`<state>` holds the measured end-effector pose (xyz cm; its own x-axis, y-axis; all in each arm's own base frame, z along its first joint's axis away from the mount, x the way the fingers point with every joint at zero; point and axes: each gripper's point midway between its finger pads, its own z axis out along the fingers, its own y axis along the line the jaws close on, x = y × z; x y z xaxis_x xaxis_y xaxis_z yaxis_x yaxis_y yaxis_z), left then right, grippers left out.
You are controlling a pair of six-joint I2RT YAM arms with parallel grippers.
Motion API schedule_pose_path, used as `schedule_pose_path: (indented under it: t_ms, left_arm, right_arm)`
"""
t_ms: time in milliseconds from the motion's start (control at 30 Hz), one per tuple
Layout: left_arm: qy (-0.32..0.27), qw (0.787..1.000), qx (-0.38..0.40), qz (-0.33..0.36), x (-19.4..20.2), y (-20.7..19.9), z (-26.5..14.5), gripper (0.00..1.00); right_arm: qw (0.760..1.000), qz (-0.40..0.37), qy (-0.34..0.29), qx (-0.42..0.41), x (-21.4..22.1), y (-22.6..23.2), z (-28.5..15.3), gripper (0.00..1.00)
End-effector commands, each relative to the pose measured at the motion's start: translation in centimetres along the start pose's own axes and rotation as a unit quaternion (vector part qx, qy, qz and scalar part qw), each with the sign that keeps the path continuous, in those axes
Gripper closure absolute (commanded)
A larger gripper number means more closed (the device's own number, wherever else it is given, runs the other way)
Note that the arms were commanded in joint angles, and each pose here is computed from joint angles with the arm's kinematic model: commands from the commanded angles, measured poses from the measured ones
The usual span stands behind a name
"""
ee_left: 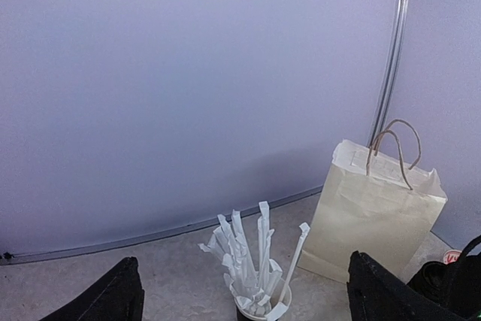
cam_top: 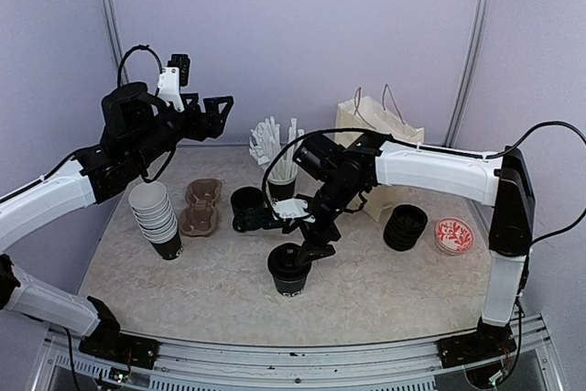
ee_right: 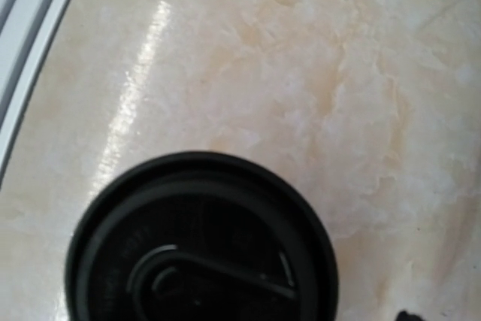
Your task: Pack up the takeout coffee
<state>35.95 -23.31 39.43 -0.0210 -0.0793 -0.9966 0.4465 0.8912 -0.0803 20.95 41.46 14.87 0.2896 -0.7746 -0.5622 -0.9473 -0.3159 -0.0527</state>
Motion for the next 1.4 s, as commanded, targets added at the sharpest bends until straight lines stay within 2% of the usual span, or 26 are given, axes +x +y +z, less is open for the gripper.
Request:
schedule_pose_path:
  t_ms: [0,467,633,800,967,1167,1367]
  left_arm:
    - [-0.009,1.000,0.010,0.003,-0.7,-0.3,0.0,0.09]
    - [0.009,1.000,0.013,0.007,0.4,-0.6,0.7,0.09]
    - [0.013,1.000,0.014,0.008,0.7,-0.6,0.9,0.09]
    - [0.013,1.000,0.015,0.010,0.8,-0.7,0.9,0.09]
    - [0.015,1.000,0.015,0.011,0.9,-0.6,1.0,0.09]
    - [0.017,1.000,0.012,0.015,1.1,-0.5,1.1,0.09]
    - [0.021,0.999,0.008,0.023,1.4,-0.4,1.3,0.09]
  right_arm:
    - [1.000,-0.007,0.002,-0.017,-0.6,0.7,0.2,0.12]
    - [0.999,-0.013,0.031,-0.032,-0.3,2.2,2.0,0.12]
    - [0.999,-0.016,0.045,-0.022,-0.2,2.2,2.4,0.15]
    - [0.998,-0.014,0.056,-0.007,-0.1,2.0,2.3,0.23]
    - [0.999,-0.008,0.053,-0.003,-0.4,2.6,0.9,0.28]
    - [0.999,0.022,0.043,-0.007,0.7,3.9,-1.9,0.30]
    - [0.996,0.081,0.029,0.010,5.1,4.8,-6.1,0.30]
